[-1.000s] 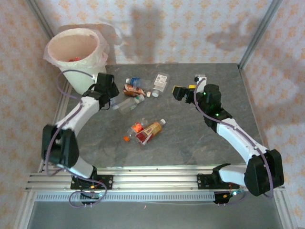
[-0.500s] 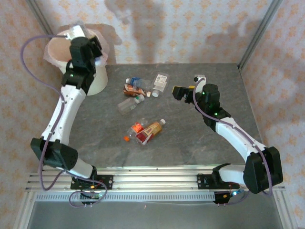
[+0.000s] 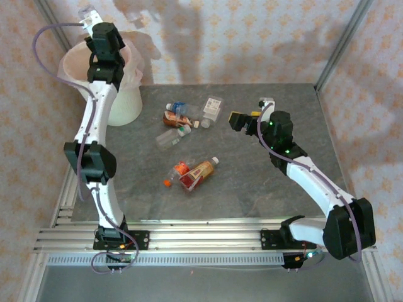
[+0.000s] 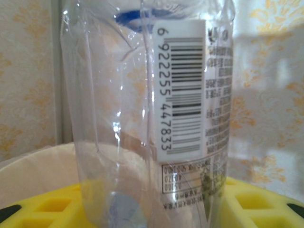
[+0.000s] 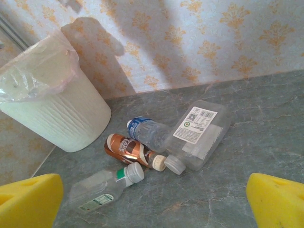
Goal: Put the plastic bottles in the bin
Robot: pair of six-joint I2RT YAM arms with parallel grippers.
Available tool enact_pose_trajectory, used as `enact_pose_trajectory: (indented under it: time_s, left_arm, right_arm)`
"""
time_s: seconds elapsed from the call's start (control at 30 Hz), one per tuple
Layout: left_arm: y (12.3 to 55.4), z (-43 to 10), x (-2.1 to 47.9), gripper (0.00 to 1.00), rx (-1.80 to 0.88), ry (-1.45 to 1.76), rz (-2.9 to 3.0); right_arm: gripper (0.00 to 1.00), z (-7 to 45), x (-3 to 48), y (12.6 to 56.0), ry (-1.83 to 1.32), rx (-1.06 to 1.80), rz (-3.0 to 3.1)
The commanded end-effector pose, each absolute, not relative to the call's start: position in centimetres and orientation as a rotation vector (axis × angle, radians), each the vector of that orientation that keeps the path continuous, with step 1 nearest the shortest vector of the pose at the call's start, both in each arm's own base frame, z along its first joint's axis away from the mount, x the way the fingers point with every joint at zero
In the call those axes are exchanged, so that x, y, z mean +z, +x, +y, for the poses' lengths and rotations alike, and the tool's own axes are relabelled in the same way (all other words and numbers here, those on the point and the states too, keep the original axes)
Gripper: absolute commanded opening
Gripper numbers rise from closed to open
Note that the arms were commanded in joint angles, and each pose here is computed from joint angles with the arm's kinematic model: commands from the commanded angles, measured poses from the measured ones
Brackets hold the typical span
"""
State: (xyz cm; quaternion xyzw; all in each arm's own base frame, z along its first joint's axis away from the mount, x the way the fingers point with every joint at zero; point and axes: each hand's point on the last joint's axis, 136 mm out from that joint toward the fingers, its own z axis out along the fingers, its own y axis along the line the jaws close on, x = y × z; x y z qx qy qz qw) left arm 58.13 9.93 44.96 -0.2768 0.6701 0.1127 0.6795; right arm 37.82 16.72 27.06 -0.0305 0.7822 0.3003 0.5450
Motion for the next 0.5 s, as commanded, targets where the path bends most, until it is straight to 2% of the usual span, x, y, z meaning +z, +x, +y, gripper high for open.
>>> enact_pose_trajectory:
  time_s: [0.0, 0.13, 0.27, 0.47]
  left_arm:
    - [59.1, 12.0, 43.6, 0.57, 0.335, -0.67, 1.547]
    - [62.3, 11.8, 40.1, 0.6, 0.253, -0.668, 1.642]
    - [63.6, 11.0, 37.2, 0.62, 0.189, -0.678, 1.706]
    - [63.6, 10.0, 36.8, 0.7, 0.097, -0.685, 1.726]
  right_arm:
    - [0.99, 16.6, 27.3, 37.5, -0.097, 0.681, 1.851]
    - [0.99, 16.3, 28.1, 37.0, -0.105, 0.667, 1.829]
    - [0.99, 16.3, 28.0, 36.9, -0.106, 0.664, 1.832]
    - [0.99, 16.2, 28.0, 37.0, -0.12, 0.651, 1.839]
